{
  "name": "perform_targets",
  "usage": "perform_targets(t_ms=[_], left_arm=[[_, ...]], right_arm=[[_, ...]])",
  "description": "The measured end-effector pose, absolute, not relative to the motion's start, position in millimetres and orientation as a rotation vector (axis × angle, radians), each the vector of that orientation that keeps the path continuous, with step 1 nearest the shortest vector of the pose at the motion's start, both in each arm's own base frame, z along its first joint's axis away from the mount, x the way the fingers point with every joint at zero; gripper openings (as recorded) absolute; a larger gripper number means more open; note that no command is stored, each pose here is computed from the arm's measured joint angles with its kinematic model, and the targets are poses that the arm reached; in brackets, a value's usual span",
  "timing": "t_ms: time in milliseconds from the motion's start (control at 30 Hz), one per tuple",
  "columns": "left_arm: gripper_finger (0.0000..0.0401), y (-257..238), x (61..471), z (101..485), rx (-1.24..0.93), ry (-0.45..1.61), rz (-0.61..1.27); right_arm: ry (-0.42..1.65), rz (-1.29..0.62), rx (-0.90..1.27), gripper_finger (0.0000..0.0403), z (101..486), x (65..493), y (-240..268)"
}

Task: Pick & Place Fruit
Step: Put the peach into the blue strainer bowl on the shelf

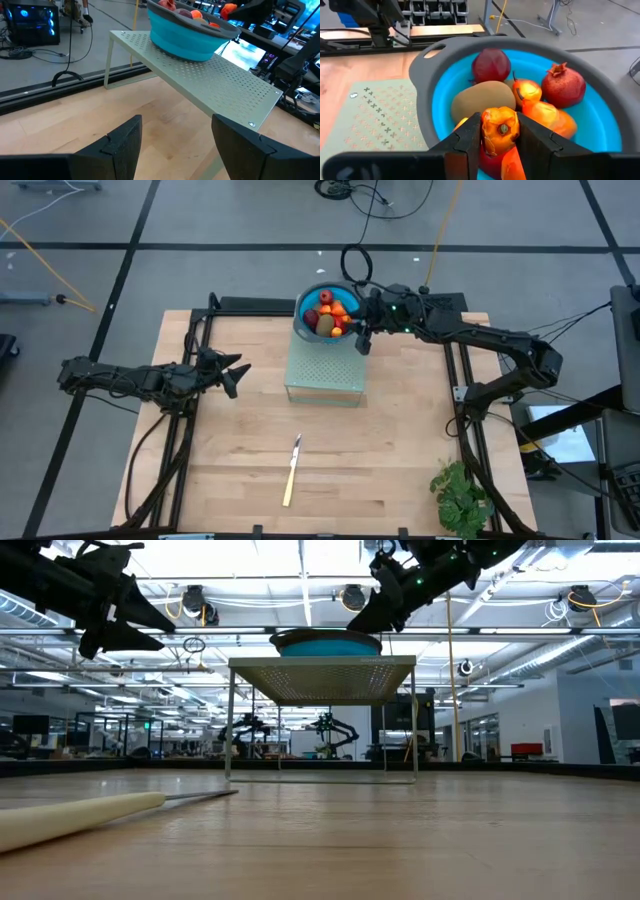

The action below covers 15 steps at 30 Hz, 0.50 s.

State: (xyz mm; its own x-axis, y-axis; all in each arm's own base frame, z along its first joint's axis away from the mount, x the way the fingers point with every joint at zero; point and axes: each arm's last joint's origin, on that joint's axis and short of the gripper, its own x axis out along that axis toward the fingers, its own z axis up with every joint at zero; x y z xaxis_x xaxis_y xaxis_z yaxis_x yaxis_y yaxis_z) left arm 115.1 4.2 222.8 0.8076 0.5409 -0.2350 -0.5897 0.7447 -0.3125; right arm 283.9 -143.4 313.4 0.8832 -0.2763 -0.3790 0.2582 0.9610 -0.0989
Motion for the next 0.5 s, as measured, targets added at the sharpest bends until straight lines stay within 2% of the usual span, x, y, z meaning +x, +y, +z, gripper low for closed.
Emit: perform_targets(t_ms=[500], left_arm=[[0.0241, 4.2, 115.1, 222.8, -0.389, 0.132, 0.621]], right_arm=[[0.43, -0.24, -0.031, 0.0101, 303.1, 291.2, -143.6]])
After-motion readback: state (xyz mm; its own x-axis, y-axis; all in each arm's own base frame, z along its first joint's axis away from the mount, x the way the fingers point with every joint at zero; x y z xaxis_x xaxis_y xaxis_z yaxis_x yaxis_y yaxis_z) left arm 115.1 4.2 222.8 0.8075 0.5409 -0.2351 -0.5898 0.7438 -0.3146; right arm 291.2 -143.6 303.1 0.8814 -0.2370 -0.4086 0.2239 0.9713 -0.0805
